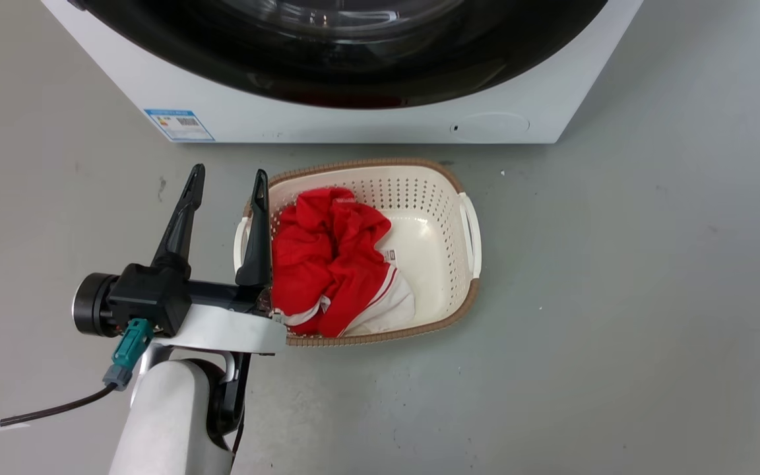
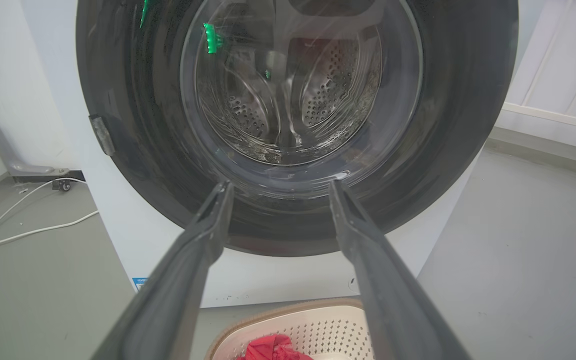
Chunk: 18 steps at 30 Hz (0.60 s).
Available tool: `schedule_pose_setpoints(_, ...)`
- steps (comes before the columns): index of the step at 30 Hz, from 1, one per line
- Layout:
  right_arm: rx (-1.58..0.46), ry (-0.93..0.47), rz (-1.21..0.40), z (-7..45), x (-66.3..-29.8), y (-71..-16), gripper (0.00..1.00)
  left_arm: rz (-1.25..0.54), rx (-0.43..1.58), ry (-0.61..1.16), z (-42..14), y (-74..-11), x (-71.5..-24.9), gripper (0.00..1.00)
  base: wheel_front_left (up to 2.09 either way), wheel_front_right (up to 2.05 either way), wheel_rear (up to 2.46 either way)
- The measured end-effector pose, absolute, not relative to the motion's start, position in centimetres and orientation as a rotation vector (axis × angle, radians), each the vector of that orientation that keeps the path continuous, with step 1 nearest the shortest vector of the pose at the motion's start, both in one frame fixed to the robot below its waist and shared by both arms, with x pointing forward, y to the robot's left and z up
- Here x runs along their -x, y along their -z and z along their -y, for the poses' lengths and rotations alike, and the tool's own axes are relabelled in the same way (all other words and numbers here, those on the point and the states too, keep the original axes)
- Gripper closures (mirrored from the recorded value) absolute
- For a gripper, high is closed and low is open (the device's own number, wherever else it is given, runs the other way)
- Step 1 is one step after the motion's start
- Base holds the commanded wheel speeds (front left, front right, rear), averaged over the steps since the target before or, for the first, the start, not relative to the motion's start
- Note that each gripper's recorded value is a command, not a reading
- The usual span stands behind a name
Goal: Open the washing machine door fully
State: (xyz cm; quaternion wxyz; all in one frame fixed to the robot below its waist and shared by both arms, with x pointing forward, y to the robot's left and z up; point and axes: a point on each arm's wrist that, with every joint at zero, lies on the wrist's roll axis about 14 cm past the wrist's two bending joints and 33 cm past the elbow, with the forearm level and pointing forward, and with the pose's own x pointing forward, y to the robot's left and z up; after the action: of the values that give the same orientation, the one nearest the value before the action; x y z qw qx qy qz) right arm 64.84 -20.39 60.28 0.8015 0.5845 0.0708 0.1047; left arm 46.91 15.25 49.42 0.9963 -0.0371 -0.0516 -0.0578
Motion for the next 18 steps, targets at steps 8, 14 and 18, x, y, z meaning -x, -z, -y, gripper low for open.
schedule_pose_setpoints(8,-1.129,-0.328,-0.330,15.3,-67.4,-58.8,1.00,0.075,0.074,0.109,-15.4,-47.8,-47.9,0.00,0.00,0.00,0.00)
schedule_pose_setpoints(14,-1.055,-0.407,-0.435,12.3,-67.9,-57.7,1.00,0.059,0.076,0.108,-15.4,-46.8,-48.4,0.00,0.00,0.00,0.00)
schedule_pose_setpoints(18,-1.015,-0.449,-0.495,10.6,-67.9,-56.9,1.00,0.050,0.077,0.106,-15.4,-46.4,-48.7,0.00,0.00,0.00,0.00)
